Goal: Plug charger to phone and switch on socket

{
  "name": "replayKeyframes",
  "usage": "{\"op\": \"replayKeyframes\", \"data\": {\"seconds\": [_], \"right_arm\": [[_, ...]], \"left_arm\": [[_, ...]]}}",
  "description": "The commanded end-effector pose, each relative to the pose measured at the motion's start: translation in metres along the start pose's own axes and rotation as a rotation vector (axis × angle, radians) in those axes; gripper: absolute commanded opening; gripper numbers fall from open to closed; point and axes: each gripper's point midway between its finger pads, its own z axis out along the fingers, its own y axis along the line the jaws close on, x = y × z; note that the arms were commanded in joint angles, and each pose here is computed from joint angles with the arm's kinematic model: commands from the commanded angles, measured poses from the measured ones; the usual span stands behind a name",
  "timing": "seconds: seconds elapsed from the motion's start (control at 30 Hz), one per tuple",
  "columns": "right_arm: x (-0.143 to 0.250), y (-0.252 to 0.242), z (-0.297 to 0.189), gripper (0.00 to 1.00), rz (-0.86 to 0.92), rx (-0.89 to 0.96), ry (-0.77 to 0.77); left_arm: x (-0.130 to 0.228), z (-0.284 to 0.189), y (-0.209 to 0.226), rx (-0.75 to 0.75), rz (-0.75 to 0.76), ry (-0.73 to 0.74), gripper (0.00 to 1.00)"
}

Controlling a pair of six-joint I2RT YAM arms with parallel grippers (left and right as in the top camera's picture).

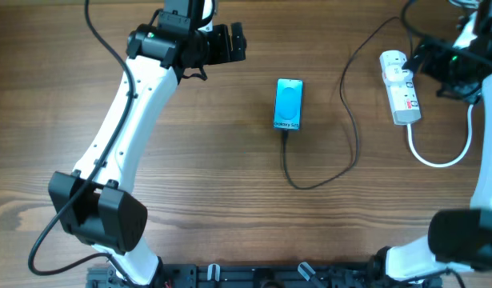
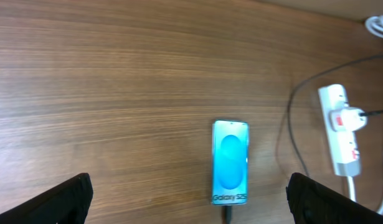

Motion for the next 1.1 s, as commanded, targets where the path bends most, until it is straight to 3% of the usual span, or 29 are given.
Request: {"op": "replayKeyframes", "data": {"seconds": [0.0, 0.23, 0.4, 0.6, 0.73, 1.07], "right_arm": [[-0.028, -0.054, 0.028, 1.00, 0.143, 0.153, -0.034], [-0.046, -0.079, 0.103, 1.00, 0.264, 0.135, 0.003], [-0.022, -0.091, 0.162, 1.00, 0.475, 0.203, 0.122], [-0.005, -0.095, 0.218, 1.00, 0.475, 0.220, 0.198], [-0.004, -0.078, 0.233, 1.00, 0.429, 0.134, 0.221], [0.000, -0.066, 0.236, 1.00, 0.379, 0.120, 0.236]], "left_arm": [[0.022, 0.016, 0.022, -0.100, 0.004, 0.086, 1.00], [0.024, 0.015, 0.023, -0.102, 0.003, 0.093, 1.00], [0.024, 0.015, 0.023, -0.102, 0.003, 0.093, 1.00], [0.024, 0.015, 0.023, -0.102, 0.004, 0.093, 1.00], [0.024, 0.015, 0.023, -0.102, 0.003, 0.093, 1.00], [0.024, 0.015, 0.023, -0.102, 0.003, 0.093, 1.00]]}}
